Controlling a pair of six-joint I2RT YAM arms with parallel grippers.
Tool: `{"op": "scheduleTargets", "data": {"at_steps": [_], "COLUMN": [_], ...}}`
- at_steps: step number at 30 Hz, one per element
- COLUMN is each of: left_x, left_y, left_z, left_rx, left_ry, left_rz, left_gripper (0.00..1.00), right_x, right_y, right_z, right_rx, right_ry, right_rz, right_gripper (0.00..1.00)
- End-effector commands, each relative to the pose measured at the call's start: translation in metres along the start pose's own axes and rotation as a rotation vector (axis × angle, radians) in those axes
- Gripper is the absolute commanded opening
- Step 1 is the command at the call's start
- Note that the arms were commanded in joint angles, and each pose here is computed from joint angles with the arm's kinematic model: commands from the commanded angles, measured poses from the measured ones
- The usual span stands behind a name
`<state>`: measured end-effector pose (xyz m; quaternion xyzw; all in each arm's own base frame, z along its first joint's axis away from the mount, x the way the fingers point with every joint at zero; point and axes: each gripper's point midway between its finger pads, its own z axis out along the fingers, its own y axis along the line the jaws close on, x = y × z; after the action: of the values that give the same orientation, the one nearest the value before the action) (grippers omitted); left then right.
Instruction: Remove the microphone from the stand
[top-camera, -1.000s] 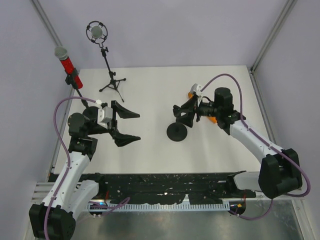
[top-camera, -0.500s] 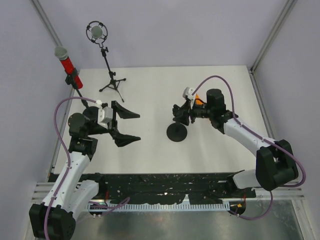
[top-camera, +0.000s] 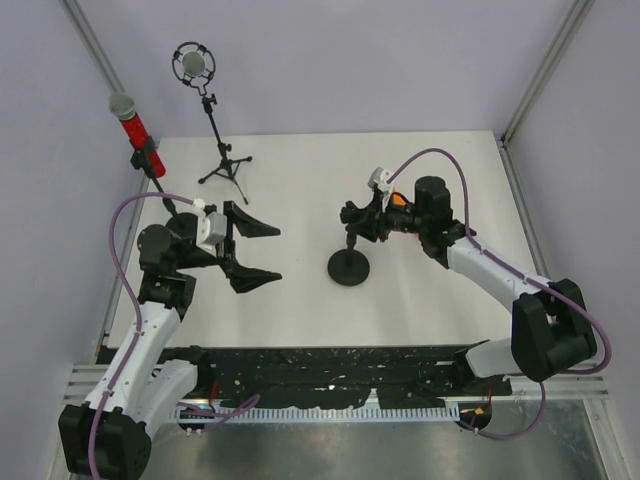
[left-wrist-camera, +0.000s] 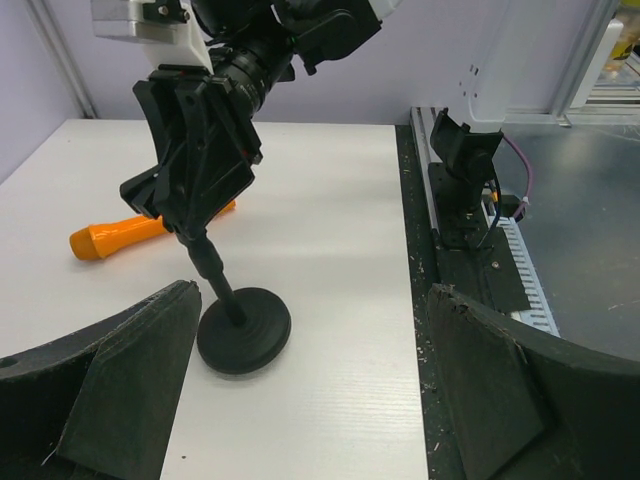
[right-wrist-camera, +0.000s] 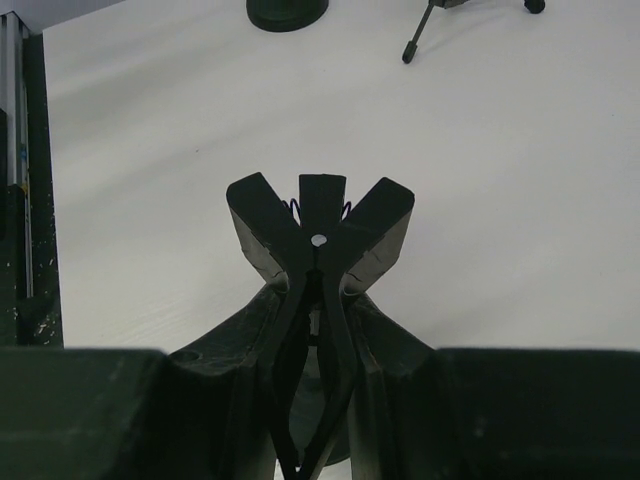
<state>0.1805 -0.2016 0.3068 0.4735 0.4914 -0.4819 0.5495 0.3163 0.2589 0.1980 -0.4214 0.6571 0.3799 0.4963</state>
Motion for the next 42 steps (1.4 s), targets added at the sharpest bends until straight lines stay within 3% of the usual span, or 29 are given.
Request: {"op": "scheduleTargets", "data": {"at_steps": [1,19,31,42], "left_x": [-0.003,-0.004,-0.002,0.016], "left_y": [0.002,0.001,0.004,0.021], "left_z": [-0.001,-0.001,0.0,-0.002], "left_rx": [-0.001,0.0,0.001,-0.026], "left_ry": [-0.006,-0.007,-0.002,0.042], "left_rz": [0.042,0.042,0.033,-0.012], "left_gripper": [0.99,0.99,0.99,0.99], "right_x": [-0.072,-0.152,-0.19,-0.193], "right_y": [0.008,-0.053,-0.156,-0.274], "right_z": [-0.016,-0.069,-0.13,-0.133], "right_rx": [0.039,0.483,0.828,1.024], "right_ry": [-0.183,-0.294,-0.304,-0.277], "right_rz": [-0.136,-0.266,-0.271,-0.243], "right_gripper": [0.22,0.18,0.16,0.15]}}
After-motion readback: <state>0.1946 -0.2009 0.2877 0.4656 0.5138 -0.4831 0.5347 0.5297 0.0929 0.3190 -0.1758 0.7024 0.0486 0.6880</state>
